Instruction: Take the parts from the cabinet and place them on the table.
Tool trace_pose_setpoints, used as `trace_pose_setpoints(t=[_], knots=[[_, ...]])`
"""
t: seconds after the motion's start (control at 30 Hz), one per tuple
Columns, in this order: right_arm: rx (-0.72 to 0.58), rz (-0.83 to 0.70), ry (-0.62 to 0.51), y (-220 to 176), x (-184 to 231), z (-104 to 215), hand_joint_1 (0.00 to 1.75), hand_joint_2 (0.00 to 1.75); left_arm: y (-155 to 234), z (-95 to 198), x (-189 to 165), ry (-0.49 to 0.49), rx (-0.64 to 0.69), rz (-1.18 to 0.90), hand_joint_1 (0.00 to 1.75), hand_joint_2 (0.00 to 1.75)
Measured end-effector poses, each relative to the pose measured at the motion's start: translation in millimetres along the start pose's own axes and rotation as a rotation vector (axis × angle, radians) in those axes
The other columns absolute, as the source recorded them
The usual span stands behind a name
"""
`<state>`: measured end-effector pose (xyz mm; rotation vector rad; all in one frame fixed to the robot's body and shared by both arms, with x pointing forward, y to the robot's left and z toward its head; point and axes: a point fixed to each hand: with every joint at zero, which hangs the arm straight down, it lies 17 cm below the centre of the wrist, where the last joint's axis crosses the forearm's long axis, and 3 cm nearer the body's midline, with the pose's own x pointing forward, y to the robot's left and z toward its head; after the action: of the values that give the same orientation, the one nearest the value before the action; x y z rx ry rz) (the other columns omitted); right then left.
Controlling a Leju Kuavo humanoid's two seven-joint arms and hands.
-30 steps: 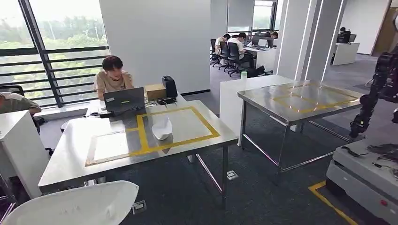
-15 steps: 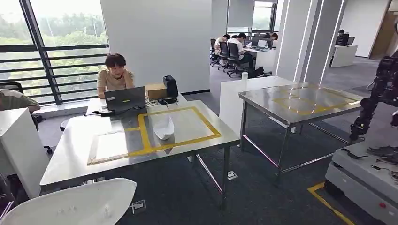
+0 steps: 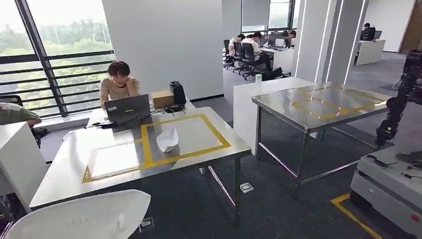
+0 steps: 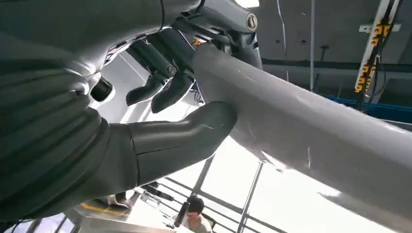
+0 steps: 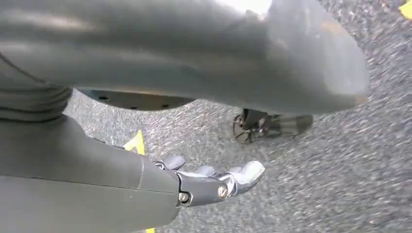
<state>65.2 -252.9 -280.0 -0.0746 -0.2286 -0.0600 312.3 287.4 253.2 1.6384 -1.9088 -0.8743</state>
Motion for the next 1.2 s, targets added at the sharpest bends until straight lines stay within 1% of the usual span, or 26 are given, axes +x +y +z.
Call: trace_pose_setpoints(t=[0.13,0.27,0.5,0.73,0.87,0.93,1.07,1.2], knots=[[-0.001,-0.005,0.013,-0.3,-3.1,0.1,0.00,0.00,-3.7,1.6,2.9,-0.005,-0.010,0.001,1.75,1.75],[0.000,-0.034,0.010,2.1,-2.4,0.5,0.00,0.00,-5.6,-2.1,-1.8,0.004,-0.006,0.008,1.75,1.75],[-0.001,-0.036,0.005,0.9,-0.3,0.2,0.00,0.00,-8.3,-9.4,-5.1,-0.002,0.005,0.003,1.75,1.75],[-0.005,-0.009,0.032,-2.8,-17.1,1.7,0.00,0.00,-8.7,-1.4,-7.4,0.014,-0.013,0.004,1.75,1.75],[-0.006,-0.002,0.058,-4.4,-18.0,1.1,0.00,0.00,-6.1,1.7,-7.5,0.002,-0.016,0.010,1.75,1.75],[-0.008,-0.002,0.070,-5.3,-15.9,0.4,0.00,0.00,-5.1,2.0,-6.2,-0.018,-0.014,0.020,1.75,1.75],[-0.011,-0.003,0.128,-7.1,-25.0,1.0,0.00,0.00,-5.5,4.3,-4.4,-0.076,-0.012,0.048,1.75,1.75],[-0.011,-0.005,0.139,-7.1,-30.2,1.8,0.00,0.00,-7.2,7.1,-14.0,-0.079,-0.017,0.044,1.75,1.75]])
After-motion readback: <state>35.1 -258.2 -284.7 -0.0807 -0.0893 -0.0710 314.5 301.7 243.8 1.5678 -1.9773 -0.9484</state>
